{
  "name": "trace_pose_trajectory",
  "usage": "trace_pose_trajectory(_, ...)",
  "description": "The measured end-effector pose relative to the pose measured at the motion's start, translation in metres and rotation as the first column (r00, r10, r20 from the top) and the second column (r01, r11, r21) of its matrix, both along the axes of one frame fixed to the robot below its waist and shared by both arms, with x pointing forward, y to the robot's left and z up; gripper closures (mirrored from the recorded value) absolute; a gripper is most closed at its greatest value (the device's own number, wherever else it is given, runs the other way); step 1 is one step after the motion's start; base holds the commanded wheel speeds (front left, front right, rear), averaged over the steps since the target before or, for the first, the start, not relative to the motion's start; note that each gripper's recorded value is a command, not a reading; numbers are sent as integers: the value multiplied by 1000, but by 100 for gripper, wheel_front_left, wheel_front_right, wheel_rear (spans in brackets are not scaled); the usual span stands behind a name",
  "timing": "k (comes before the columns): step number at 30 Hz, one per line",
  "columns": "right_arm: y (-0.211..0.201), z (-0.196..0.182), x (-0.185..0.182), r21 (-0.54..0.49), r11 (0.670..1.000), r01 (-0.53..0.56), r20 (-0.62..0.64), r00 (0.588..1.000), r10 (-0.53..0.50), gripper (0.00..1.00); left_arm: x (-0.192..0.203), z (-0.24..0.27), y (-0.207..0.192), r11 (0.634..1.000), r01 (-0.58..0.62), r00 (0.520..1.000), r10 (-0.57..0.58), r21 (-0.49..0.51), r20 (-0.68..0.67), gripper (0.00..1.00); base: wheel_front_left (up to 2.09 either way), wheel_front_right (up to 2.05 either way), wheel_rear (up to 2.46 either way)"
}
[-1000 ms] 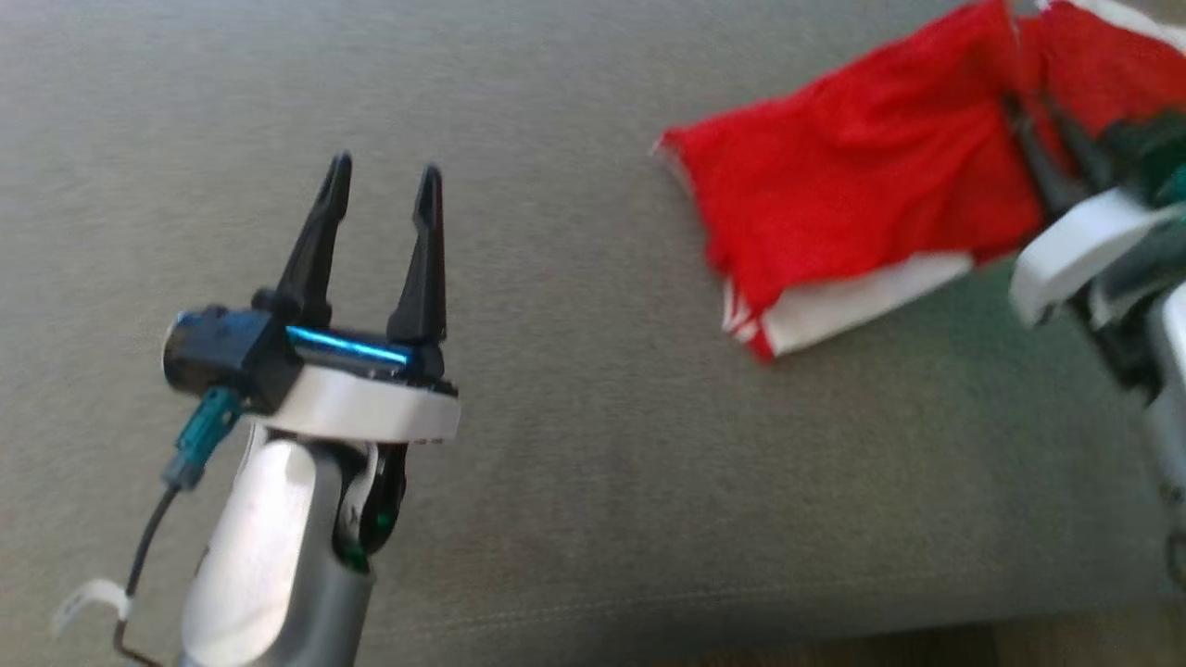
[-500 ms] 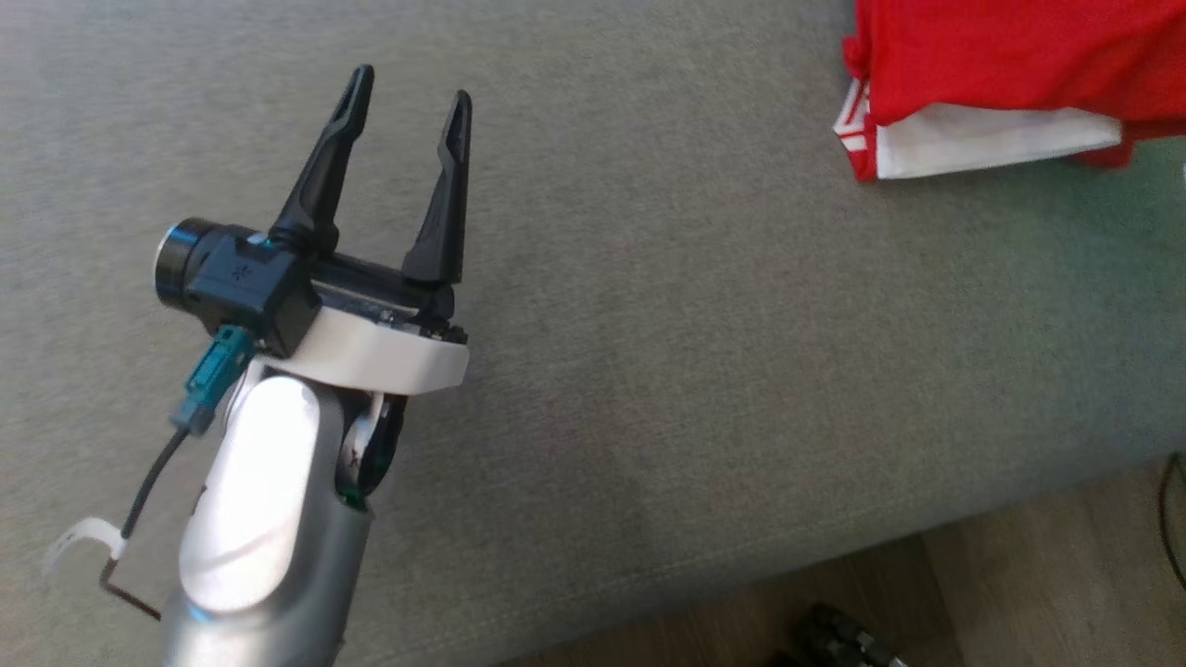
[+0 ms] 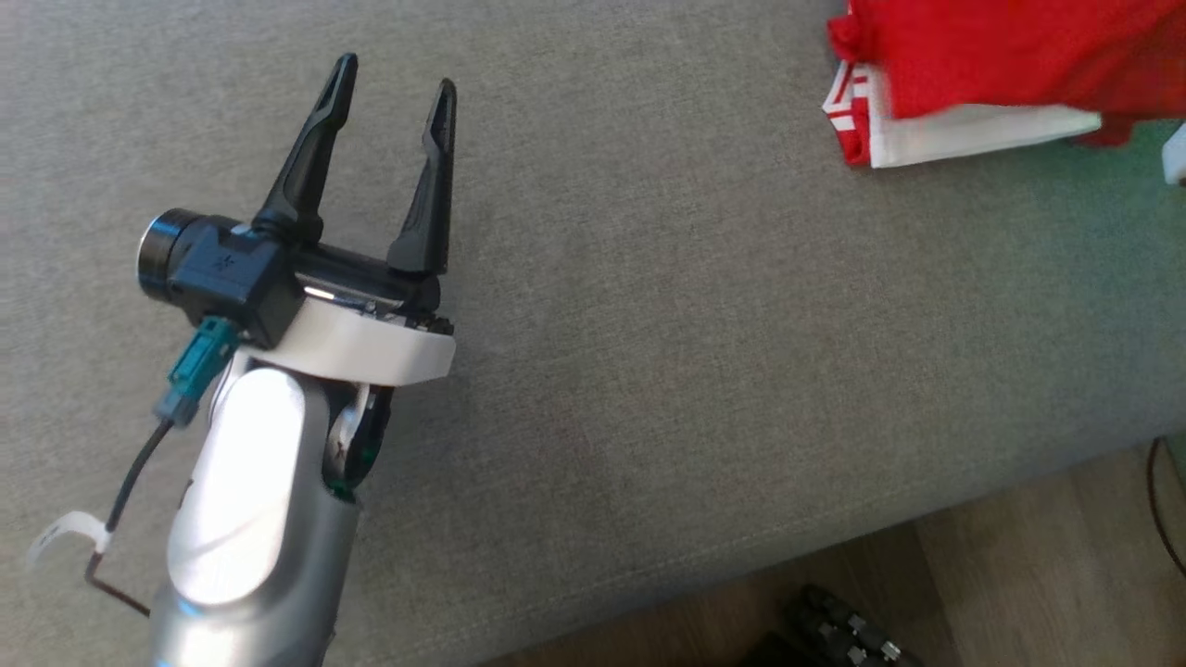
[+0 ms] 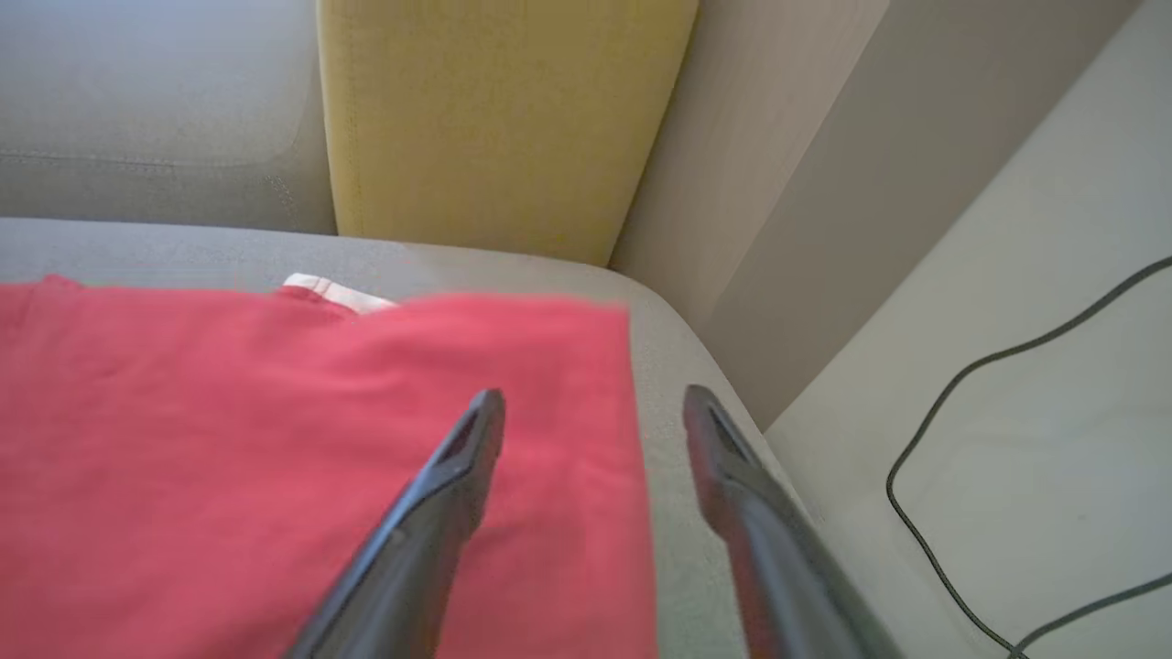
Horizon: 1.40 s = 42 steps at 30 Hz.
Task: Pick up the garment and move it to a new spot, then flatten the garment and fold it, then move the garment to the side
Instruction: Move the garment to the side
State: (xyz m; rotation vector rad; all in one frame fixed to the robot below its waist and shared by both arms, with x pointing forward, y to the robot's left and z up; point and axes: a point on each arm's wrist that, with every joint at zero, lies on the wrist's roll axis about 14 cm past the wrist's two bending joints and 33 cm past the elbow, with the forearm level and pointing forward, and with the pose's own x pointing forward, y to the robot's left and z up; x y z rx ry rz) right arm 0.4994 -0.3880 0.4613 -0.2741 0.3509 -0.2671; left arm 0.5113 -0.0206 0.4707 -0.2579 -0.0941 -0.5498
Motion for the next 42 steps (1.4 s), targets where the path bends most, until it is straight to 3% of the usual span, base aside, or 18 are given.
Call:
trace_pose_trajectory(10, 54, 50, 26, 8, 990, -139, 192, 972, 135, 0, -8, 24, 35, 994, -105, 994, 105, -7, 14, 0, 0, 0, 0)
trace_pose_trajectory(20, 174, 61, -2, 115, 909, -401, 336, 877, 344, 0, -43, 49, 92, 963, -270, 963, 271, -15, 5, 0, 0, 0, 0)
trace_pose_trajectory(27, 224, 66, -37, 193, 857, -478, 415, 831, 370, 0, -84, 53, 125, 930, -368, 930, 367, -7, -21, 0, 0, 0, 0)
trace_pose_trajectory(31, 243, 66, -57, 181, 840, -511, 435, 808, 398, 0, -103, 55, 141, 910, -413, 910, 413, -11, -32, 0, 0, 0, 0)
trace_pose_trajectory(42, 253, 54, -88, 193, 842, -505, 436, 812, 387, 0, -133, 47, 155, 884, -467, 883, 467, 15, -56, 0, 0, 0, 0)
